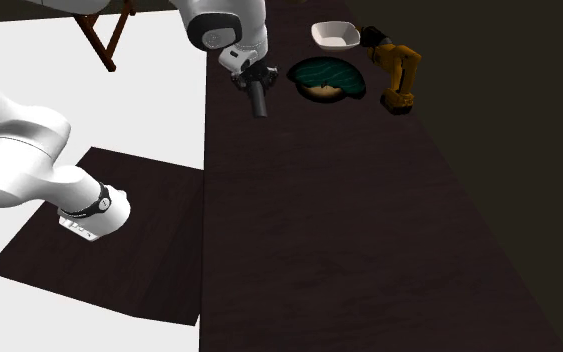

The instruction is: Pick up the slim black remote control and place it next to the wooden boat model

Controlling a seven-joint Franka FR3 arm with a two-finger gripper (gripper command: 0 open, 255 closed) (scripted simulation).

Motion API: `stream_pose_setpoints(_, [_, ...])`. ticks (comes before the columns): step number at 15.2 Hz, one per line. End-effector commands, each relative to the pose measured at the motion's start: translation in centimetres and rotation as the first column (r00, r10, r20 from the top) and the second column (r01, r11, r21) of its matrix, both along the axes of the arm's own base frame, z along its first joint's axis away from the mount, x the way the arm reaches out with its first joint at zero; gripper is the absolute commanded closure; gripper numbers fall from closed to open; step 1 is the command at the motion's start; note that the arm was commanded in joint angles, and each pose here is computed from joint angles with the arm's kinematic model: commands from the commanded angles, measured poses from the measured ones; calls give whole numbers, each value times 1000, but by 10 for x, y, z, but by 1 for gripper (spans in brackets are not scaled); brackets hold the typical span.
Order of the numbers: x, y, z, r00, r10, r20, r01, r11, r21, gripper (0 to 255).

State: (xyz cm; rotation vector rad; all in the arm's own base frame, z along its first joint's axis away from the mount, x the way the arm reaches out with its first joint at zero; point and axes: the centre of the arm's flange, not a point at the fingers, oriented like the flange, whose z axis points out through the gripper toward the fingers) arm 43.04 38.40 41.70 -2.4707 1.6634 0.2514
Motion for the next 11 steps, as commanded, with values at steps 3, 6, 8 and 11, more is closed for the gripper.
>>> stream_pose_setpoints(3, [-34, 41, 0, 1000, -2, 0, 2, 1000, 0, 255])
stream_pose_setpoints(6, [-59, 71, 0, 1000, -2, 0, 2, 1000, 0, 255])
stream_pose_setpoints(8, [-63, 77, -5, 1000, -2, 0, 2, 1000, 0, 255])
stream_pose_setpoints(11, [-63, 77, -21, 1000, -2, 0, 2, 1000, 0, 255])
